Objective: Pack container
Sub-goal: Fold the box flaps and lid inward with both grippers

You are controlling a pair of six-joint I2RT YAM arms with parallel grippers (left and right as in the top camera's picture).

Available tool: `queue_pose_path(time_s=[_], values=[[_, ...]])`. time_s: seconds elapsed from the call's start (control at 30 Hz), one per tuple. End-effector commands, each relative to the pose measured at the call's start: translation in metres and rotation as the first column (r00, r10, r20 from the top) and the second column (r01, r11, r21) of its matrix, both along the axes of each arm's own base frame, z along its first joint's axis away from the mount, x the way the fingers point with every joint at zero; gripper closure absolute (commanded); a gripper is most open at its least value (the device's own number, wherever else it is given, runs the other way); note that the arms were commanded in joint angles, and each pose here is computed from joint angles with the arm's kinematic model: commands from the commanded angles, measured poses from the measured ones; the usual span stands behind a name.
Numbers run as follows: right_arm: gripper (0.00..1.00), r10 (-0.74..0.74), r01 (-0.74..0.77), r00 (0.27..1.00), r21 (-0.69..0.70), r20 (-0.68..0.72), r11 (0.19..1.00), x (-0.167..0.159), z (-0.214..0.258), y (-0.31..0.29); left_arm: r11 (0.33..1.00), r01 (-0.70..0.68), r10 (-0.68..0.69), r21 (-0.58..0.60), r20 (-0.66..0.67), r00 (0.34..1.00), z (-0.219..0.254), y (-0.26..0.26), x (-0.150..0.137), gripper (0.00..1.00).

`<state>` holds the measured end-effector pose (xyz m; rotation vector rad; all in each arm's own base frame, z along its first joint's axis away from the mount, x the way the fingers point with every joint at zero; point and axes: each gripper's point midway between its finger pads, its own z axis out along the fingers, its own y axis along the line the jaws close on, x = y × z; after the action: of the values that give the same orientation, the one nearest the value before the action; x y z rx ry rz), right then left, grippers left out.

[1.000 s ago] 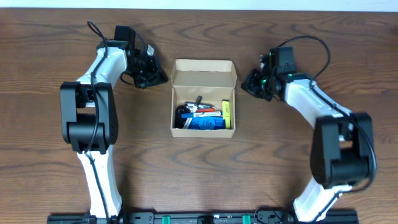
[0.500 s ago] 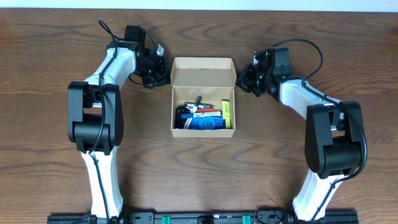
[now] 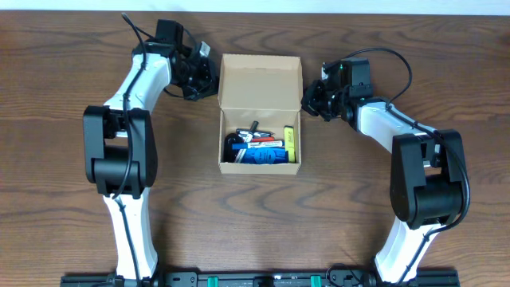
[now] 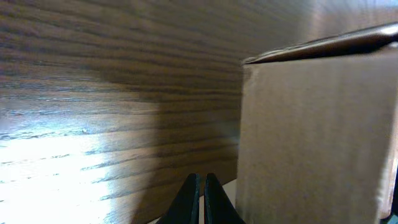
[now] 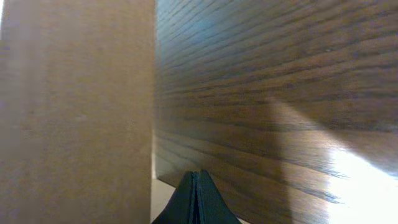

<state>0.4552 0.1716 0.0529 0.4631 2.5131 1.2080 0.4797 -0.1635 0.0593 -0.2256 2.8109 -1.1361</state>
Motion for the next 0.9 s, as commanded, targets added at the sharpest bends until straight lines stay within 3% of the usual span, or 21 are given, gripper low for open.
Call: queue_pose_path(time_s=[0.0,0.43,0.87], values=[[0.99,0.053,-0.054,0.998,0.054,0.022,0.997,-0.002,0.005,0.007,0.999,0.045,-0.042,-0.019,0.108,0.993,0.036,-0.002,0.005,0.94],[0.99,0.145,-0.175,0.969,0.143,0.199,0.974,0.005,0.041,0.014,0.993,0.091,-0.111,0.072,0.34,0.934,0.108,0.006,0.005,0.95],[0.99,0.2,-0.243,0.912,0.081,0.358,0.967,-0.006,0.102,0.009,0.968,0.203,-0.244,0.151,0.354,0.903,0.12,0.011,-0.025,0.94]])
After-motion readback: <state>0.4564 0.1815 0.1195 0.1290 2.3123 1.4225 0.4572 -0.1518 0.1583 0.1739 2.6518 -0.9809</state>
